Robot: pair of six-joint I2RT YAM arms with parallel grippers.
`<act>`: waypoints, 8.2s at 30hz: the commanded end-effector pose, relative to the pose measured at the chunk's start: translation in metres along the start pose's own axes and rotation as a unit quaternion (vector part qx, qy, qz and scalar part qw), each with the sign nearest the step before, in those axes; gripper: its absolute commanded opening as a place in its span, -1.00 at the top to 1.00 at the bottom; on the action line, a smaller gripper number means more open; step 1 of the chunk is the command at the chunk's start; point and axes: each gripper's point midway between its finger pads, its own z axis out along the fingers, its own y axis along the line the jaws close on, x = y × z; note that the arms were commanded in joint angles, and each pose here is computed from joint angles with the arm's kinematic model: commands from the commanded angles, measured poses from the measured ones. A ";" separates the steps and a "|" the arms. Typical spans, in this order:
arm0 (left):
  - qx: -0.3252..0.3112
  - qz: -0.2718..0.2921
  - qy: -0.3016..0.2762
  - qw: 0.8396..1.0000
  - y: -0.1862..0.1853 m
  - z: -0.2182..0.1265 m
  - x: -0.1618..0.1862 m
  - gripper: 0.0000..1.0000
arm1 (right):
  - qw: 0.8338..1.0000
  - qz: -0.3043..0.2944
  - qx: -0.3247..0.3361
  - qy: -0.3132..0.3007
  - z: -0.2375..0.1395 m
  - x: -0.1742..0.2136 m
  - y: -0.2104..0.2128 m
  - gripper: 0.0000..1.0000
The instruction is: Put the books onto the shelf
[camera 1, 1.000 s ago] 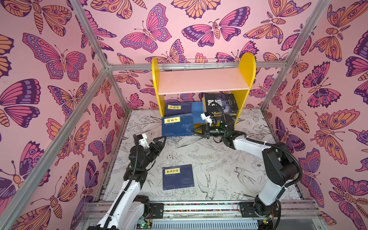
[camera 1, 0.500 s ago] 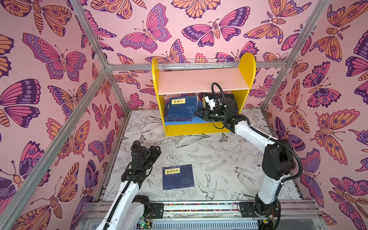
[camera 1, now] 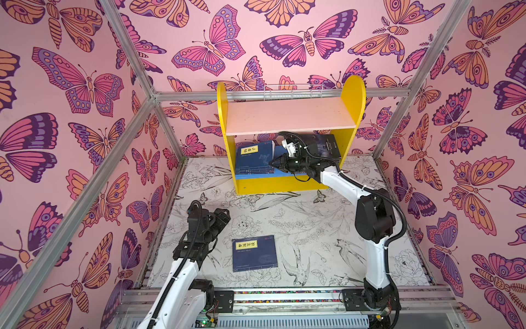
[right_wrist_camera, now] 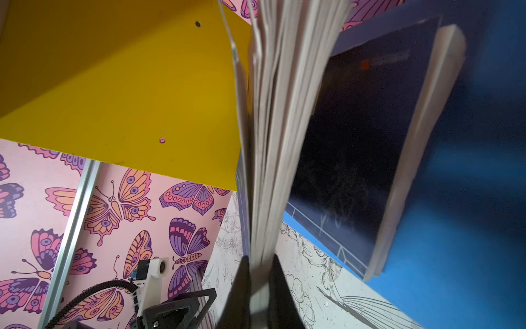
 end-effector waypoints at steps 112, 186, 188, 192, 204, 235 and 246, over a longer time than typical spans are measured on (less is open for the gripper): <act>-0.096 0.202 0.334 0.916 0.026 0.026 0.135 -0.42 | 0.934 -0.201 0.039 0.293 0.002 0.242 -0.018 -0.33; 0.227 -0.009 0.196 0.954 -0.084 -0.011 0.034 -0.98 | 0.996 -0.015 -0.087 0.033 -0.083 0.095 0.011 1.00; 0.238 -0.006 0.197 0.951 -0.089 -0.014 0.033 -0.99 | 0.996 -0.012 -0.083 0.024 -0.087 0.090 0.009 1.00; 0.249 -0.001 0.196 0.949 -0.093 -0.018 0.033 -0.99 | 0.996 -0.010 -0.088 0.009 -0.095 0.081 0.014 1.00; 0.265 0.004 0.204 0.942 -0.097 -0.015 0.036 -1.00 | 0.983 0.013 -0.180 -0.025 -0.100 0.065 0.048 1.00; 0.325 0.013 0.183 0.928 -0.122 -0.020 0.027 1.00 | 0.989 0.032 -0.139 0.049 -0.056 0.100 0.046 0.86; 0.357 0.022 0.138 0.924 -0.138 -0.035 0.010 1.00 | 0.994 0.046 -0.095 0.038 -0.078 0.097 0.018 0.08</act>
